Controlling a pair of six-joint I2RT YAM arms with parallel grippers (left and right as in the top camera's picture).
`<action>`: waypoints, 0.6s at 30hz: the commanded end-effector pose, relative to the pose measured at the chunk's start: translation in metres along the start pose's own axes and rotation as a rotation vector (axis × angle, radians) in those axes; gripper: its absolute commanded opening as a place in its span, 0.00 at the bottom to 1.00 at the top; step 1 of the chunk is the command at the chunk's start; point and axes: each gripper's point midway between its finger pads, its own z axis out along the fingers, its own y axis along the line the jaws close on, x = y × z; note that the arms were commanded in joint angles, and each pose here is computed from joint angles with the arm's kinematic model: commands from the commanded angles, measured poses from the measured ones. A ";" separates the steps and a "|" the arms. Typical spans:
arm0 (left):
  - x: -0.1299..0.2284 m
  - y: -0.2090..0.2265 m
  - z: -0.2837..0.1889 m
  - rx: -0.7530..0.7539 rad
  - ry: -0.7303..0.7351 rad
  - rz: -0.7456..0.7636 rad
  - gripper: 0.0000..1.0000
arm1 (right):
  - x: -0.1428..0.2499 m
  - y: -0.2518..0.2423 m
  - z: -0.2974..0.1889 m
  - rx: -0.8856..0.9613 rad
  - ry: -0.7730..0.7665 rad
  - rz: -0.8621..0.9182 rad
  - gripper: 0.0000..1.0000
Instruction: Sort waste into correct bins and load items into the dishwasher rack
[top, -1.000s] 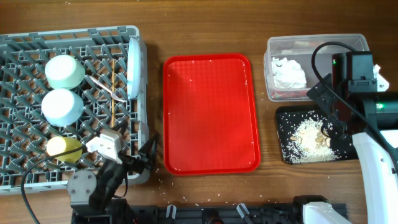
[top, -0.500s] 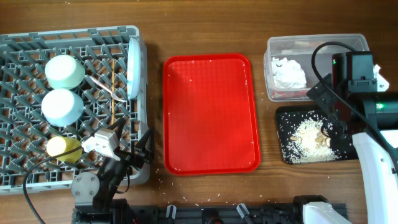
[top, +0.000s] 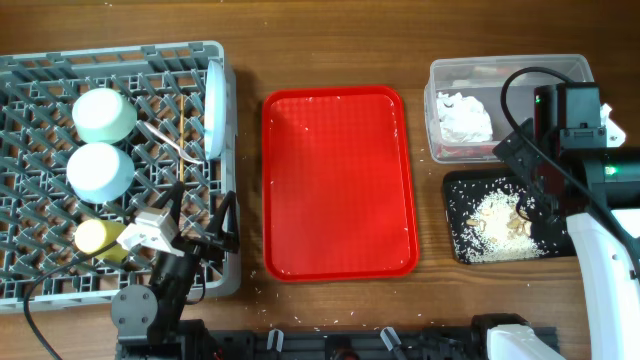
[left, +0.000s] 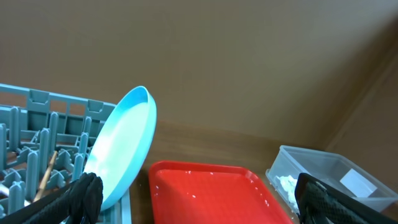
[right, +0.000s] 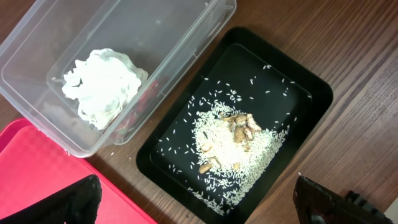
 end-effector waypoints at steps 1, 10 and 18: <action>-0.001 0.006 0.000 -0.028 -0.022 -0.005 1.00 | -0.002 0.000 -0.003 -0.010 -0.008 0.015 1.00; 0.024 0.019 0.007 -0.021 -0.035 -0.047 1.00 | -0.002 0.000 -0.003 -0.009 -0.008 0.015 1.00; 0.033 0.046 0.005 -0.158 -0.018 -0.063 1.00 | -0.002 0.000 -0.003 -0.009 -0.008 0.015 1.00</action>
